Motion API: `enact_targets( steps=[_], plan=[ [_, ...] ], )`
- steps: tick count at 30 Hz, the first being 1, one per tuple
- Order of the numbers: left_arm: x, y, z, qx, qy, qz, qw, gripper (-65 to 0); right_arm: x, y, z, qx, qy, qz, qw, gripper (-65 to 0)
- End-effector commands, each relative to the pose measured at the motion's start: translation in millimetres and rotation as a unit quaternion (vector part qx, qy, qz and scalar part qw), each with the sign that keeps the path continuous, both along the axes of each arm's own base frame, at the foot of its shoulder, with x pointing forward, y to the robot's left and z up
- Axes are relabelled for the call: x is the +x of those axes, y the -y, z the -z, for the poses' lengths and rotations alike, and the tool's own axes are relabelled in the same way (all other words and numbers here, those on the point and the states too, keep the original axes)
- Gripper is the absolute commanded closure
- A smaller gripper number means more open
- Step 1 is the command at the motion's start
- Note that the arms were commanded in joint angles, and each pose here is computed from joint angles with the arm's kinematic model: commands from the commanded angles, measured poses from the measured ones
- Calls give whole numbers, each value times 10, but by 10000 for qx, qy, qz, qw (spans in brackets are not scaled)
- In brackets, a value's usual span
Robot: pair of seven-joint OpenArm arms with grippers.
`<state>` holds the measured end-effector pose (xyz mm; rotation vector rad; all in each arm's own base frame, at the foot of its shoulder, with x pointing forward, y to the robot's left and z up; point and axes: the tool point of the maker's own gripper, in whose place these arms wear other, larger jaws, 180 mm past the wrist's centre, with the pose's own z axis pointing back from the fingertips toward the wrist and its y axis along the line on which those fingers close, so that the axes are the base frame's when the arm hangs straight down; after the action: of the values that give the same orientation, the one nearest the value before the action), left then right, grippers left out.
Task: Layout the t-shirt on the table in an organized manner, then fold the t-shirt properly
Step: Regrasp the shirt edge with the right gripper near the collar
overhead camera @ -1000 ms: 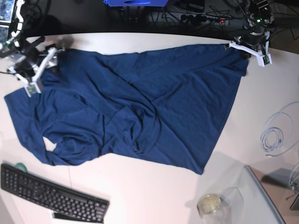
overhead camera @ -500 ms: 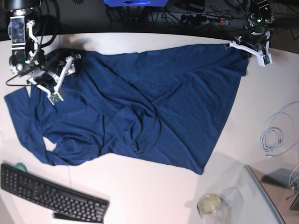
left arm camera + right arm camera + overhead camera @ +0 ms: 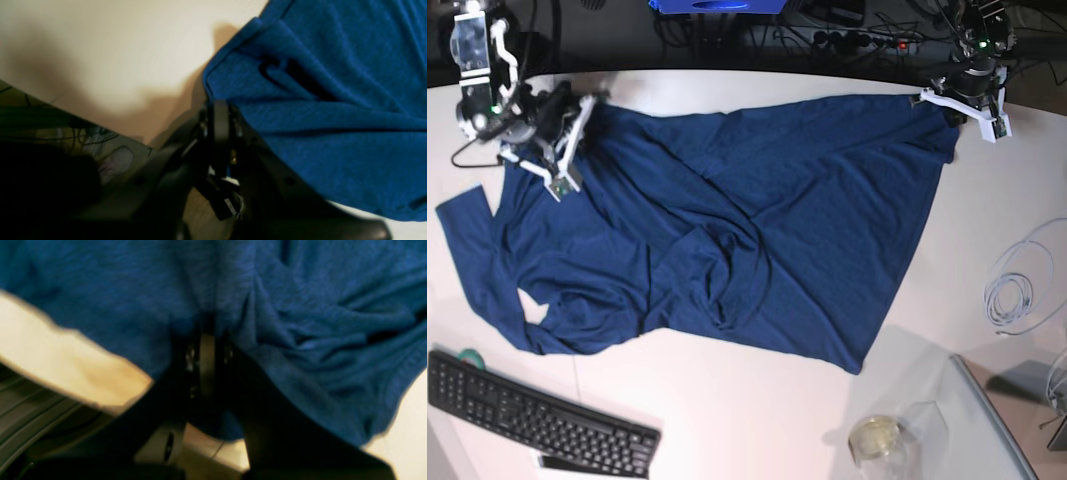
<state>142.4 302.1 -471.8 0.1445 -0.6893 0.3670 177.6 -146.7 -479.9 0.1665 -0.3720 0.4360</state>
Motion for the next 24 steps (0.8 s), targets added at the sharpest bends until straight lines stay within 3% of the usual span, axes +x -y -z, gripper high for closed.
enact_targets(
  steps=[1, 7, 14, 16, 20, 24],
  plan=[
    [50, -68, -90, 119, 141, 23, 9998, 0, 33, 4, -119, 5, 194, -75, 9998, -20],
    [77, -52, -106, 120, 172, 52, 9998, 0, -286, 75, -220, -203, 38, -286, 9994, 0],
    [328, -94, -371, 328, 540, 234, 9977, 0, -237, 420, -243, -552, 14, -149, 9984, -12],
    [357, -102, -394, 347, 576, 246, 9974, 0, -218, 462, -226, -657, -122, -140, 9977, -77],
    [345, -92, -388, 337, 567, 241, 9975, 0, -137, 434, -295, -697, -59, -172, 9974, -279],
    [307, -89, -361, 321, 517, 231, 9979, 0, 19, 270, -390, -527, 180, -148, 9983, -293]
  ],
)
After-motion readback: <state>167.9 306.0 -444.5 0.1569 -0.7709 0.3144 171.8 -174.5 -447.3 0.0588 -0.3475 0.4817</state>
